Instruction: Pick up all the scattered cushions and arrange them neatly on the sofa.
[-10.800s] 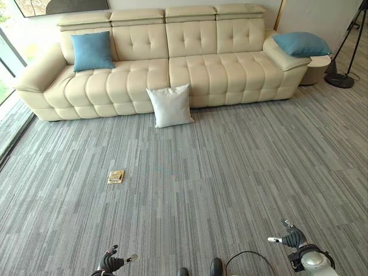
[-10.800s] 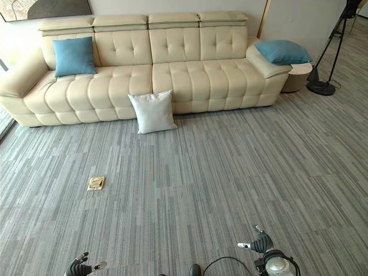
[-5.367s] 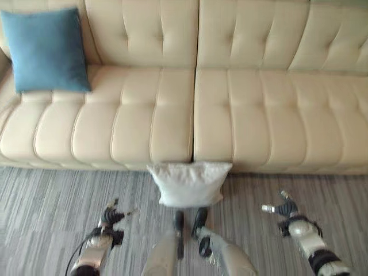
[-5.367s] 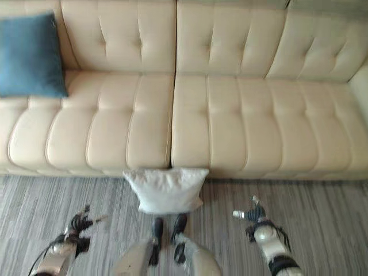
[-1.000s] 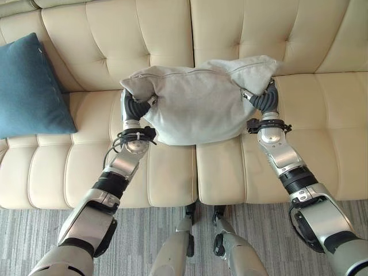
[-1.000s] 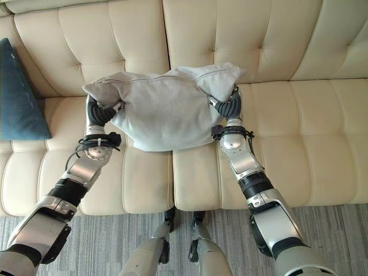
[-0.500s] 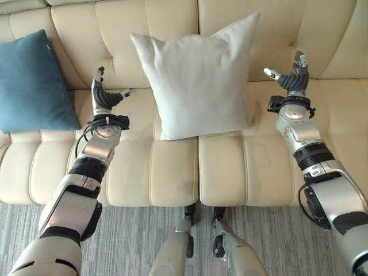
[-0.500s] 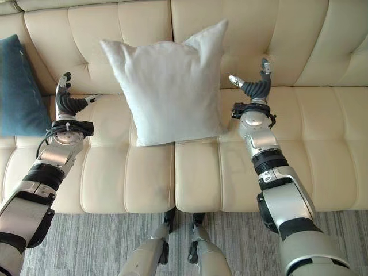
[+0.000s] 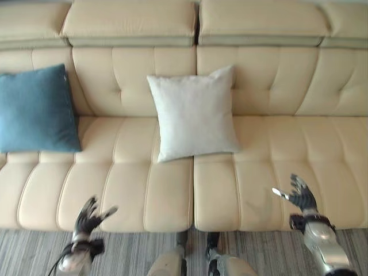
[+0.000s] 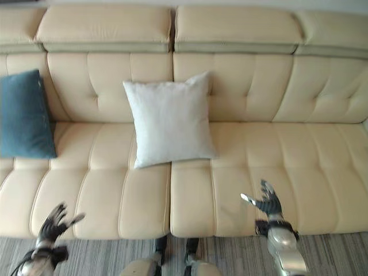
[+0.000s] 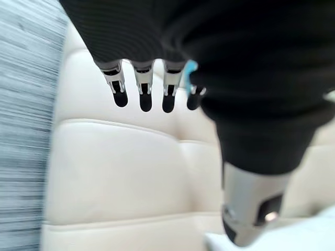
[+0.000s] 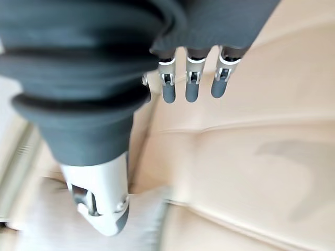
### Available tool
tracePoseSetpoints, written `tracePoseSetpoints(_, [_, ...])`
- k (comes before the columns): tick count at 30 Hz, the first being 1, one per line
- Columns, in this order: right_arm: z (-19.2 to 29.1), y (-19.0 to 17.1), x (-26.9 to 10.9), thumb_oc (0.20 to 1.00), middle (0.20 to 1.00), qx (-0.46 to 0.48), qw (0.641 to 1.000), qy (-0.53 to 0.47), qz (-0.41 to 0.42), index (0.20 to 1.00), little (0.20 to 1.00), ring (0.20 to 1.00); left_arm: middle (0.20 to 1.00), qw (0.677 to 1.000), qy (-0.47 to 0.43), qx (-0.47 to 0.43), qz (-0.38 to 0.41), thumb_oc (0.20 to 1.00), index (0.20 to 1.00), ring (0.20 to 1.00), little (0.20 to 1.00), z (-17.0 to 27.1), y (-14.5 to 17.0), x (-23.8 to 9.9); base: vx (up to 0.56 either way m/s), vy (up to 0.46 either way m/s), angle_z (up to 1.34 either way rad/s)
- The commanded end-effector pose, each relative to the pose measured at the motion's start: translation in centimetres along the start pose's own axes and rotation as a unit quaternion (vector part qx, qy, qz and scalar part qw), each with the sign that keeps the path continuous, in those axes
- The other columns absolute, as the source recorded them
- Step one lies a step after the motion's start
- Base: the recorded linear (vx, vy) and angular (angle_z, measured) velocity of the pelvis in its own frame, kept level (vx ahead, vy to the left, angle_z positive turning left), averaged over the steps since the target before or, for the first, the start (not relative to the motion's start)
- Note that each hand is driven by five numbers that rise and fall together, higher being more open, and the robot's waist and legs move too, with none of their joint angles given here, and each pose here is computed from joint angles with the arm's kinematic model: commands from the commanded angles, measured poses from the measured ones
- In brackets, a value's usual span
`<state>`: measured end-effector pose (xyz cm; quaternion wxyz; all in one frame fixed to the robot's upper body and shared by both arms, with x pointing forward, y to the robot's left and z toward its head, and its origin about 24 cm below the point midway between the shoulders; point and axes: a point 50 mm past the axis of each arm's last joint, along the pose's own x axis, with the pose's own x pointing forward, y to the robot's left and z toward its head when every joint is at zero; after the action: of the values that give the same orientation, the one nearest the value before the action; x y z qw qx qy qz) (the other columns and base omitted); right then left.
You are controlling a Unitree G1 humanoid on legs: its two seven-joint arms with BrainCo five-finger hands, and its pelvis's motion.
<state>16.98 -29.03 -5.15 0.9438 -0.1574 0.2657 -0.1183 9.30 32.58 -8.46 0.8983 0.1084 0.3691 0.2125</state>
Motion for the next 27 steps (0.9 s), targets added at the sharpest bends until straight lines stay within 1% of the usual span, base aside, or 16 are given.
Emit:
tracePoseSetpoints(1, [2.5,0.5,1.7,1.0,1.0,-0.057,0.997,-0.047,0.032,1.0,1.0,1.0,1.0,0.998,-0.013,0.038,-0.05,1.0,1.0,1.0,1.0,1.1,-2.0,1.0,-0.04,0.124,-0.34])
tracePoseSetpoints(3, [0.6,0.4,1.3,1.0,1.0,-0.079,0.996,-0.012,0.029,1.0,1.0,1.0,1.0,0.997,0.029,0.038,-0.054,1.0,1.0,1.0,1.0,-1.2,-2.2,0.3,-0.07,0.131,-0.26])
tracePoseSetpoints(5, [-0.9,0.5,0.9,1.0,1.0,-0.072,0.997,0.018,0.03,1.0,1.0,1.0,1.0,0.997,0.042,0.032,-0.052,1.0,1.0,1.0,1.0,-2.0,-2.3,0.0,-0.16,0.128,-0.17])
tracePoseSetpoints(7, [-1.0,0.6,0.9,1.0,1.0,-0.07,0.997,0.02,0.029,1.0,1.0,1.0,1.0,0.998,0.042,0.029,-0.045,1.0,1.0,1.0,1.0,-1.9,-2.2,0.0,-0.19,0.081,-0.17])
tracePoseSetpoints(9, [-1.1,1.2,1.1,1.0,1.0,-0.057,0.998,0.026,0.031,1.0,1.0,1.0,1.0,0.999,0.018,0.025,-0.031,1.0,1.0,1.0,1.0,-0.7,-1.9,0.4,-0.39,0.068,-0.36])
tracePoseSetpoints(10, [-0.8,1.8,1.5,1.0,1.0,-0.045,0.998,0.024,0.03,1.0,1.0,1.0,1.0,1.0,-0.002,0.019,-0.023,1.0,1.0,1.0,1.0,0.5,-1.8,1.0,-0.32,0.005,-0.44])
tracePoseSetpoints(11, [-0.8,1.8,1.5,1.0,1.0,-0.044,0.998,0.023,0.03,1.0,1.0,1.0,1.0,1.0,-0.002,0.019,-0.023,1.0,1.0,1.0,1.0,0.6,-1.8,1.0,-0.33,-0.001,-0.43])
tracePoseSetpoints(14, [-0.3,2.7,1.6,1.0,1.0,-0.019,0.999,0.011,0.036,1.0,1.0,1.0,1.0,0.999,-0.04,0.008,-0.015,1.0,1.0,1.0,1.0,2.7,-1.8,1.6,-0.28,-0.052,-0.13])
tracePoseSetpoints(17, [0.2,3.2,1.6,1.0,1.0,-0.014,0.999,0.004,0.041,1.0,1.0,1.0,1.0,0.998,-0.051,-0.008,-0.021,1.0,1.0,1.0,1.0,3.1,-2.7,1.5,-0.17,-0.188,0.0])
tracePoseSetpoints(18, [0.2,3.2,1.6,1.0,1.0,-0.014,0.999,0.004,0.041,1.0,1.0,1.0,1.0,0.998,-0.051,-0.008,-0.021,1.0,1.0,1.0,1.0,3.1,-2.7,1.5,-0.18,-0.165,0.11])
tracePoseSetpoints(20, [1.3,2.9,1.9,1.0,1.0,-0.01,0.999,-0.017,0.04,1.0,1.0,1.0,1.0,0.997,-0.062,-0.005,-0.035,1.0,1.0,1.0,1.0,3.5,-3.7,1.6,-0.25,-0.182,0.08])
tracePoseSetpoints(24, [2.0,1.6,2.3,1.0,1.0,-0.025,0.999,-0.026,0.024,1.0,1.0,1.0,1.0,0.995,-0.077,-0.001,-0.058,1.0,1.0,1.0,1.0,4.6,-5.2,1.9,-0.29,-0.092,0.37])
tracePoseSetpoints(27, [2.2,1.3,2.2,1.0,1.0,-0.026,0.999,-0.031,0.025,1.0,1.0,1.0,1.0,0.994,-0.08,0.007,-0.069,1.0,1.0,1.0,1.0,4.7,-5.5,1.8,-0.16,-0.028,0.23])
